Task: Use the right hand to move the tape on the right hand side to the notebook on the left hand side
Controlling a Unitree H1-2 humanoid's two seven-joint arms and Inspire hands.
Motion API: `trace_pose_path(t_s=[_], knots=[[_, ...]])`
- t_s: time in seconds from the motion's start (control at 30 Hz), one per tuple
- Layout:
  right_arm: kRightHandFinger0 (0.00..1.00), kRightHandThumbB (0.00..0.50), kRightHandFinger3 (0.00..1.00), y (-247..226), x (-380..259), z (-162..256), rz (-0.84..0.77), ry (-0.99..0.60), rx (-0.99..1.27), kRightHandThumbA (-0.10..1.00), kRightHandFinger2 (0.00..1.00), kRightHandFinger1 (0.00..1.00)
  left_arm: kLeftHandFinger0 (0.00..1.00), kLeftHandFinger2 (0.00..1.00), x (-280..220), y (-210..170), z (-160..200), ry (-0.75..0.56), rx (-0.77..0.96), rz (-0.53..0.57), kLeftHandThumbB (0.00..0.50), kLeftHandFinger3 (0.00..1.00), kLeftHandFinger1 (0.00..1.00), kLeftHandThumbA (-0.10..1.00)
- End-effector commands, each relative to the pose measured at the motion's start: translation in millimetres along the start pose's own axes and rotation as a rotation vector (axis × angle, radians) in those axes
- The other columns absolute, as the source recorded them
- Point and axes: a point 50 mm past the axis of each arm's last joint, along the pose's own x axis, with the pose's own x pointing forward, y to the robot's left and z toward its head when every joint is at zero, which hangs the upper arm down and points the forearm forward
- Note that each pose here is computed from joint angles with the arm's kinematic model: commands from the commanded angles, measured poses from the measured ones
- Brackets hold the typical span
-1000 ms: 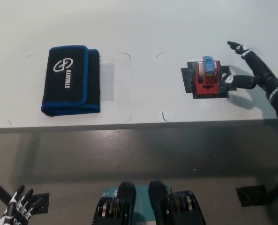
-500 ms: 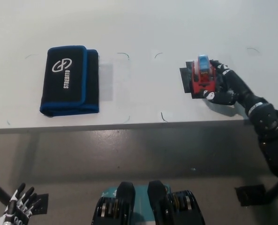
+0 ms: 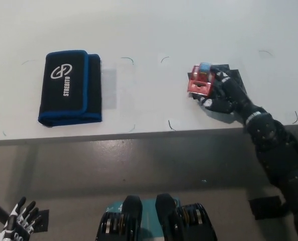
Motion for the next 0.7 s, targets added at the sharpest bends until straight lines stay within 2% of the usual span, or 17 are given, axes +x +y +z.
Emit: trace_pose_path(t_s=[0.0, 0.1, 0.13, 0.2, 0.27, 0.37, 0.43, 0.5, 0.53, 0.57, 0.6, 0.67], knots=[[1.00, 0.194, 1.00, 17, 31, 77, 0.016, -0.174, 0.010, 0.67, 1.00, 1.00, 1.00, 1.00, 2, -3, 8, -0.040, -0.001, -0.023, 0.262, 1.00, 1.00, 0.89], [1.00, 0.203, 1.00, 26, 40, 99, 0.031, -0.181, 0.008, 0.71, 1.00, 1.00, 1.00, 1.00, 4, -5, 9, -0.036, 0.011, -0.034, 0.265, 1.00, 1.00, 0.90], [1.00, 0.225, 1.00, 31, 43, 110, 0.033, -0.189, 0.032, 0.68, 1.00, 1.00, 1.00, 1.00, 5, -6, 9, -0.035, 0.007, -0.038, 0.266, 1.00, 1.00, 0.90], [1.00, 0.214, 1.00, 46, 49, 139, 0.071, -0.249, 0.077, 0.62, 1.00, 1.00, 1.00, 1.00, 6, -7, 9, -0.037, 0.006, -0.043, 0.259, 1.00, 1.00, 0.90], [1.00, 0.201, 1.00, 52, 49, 147, 0.087, -0.282, 0.097, 0.59, 1.00, 1.00, 1.00, 1.00, 7, -6, 10, -0.037, 0.011, -0.050, 0.258, 1.00, 1.00, 0.89], [1.00, 0.242, 1.00, 68, 51, 170, 0.094, -0.305, 0.032, 0.65, 1.00, 1.00, 1.00, 1.00, 8, -6, 12, -0.039, 0.012, -0.054, 0.253, 1.00, 1.00, 0.89], [1.00, 0.241, 1.00, 72, 51, 171, 0.097, -0.303, 0.041, 0.64, 1.00, 1.00, 1.00, 1.00, 9, -6, 12, -0.039, 0.014, -0.060, 0.257, 1.00, 1.00, 0.89], [1.00, 0.249, 1.00, 80, 51, 177, 0.106, -0.312, 0.019, 0.69, 1.00, 1.00, 1.00, 1.00, 8, -6, 13, -0.040, 0.017, -0.064, 0.262, 1.00, 1.00, 0.89], [0.92, 0.264, 1.00, 83, 51, 178, 0.108, -0.312, 0.014, 0.71, 1.00, 0.96, 1.00, 1.00, 8, -5, 14, -0.041, 0.017, -0.065, 0.255, 1.00, 1.00, 0.89], [0.88, 0.265, 1.00, 85, 50, 178, 0.111, -0.310, 0.012, 0.71, 1.00, 1.00, 1.00, 1.00, 8, -6, 14, -0.040, 0.015, -0.064, 0.260, 1.00, 1.00, 0.89], [1.00, 0.260, 1.00, 87, 50, 177, 0.116, -0.308, 0.010, 0.70, 1.00, 1.00, 1.00, 1.00, 8, -7, 14, -0.039, 0.014, -0.063, 0.260, 1.00, 1.00, 0.88], [1.00, 0.258, 1.00, 91, 49, 173, 0.122, -0.304, 0.009, 0.71, 1.00, 1.00, 1.00, 1.00, 7, -7, 13, -0.034, 0.014, -0.070, 0.254, 1.00, 1.00, 0.88]])
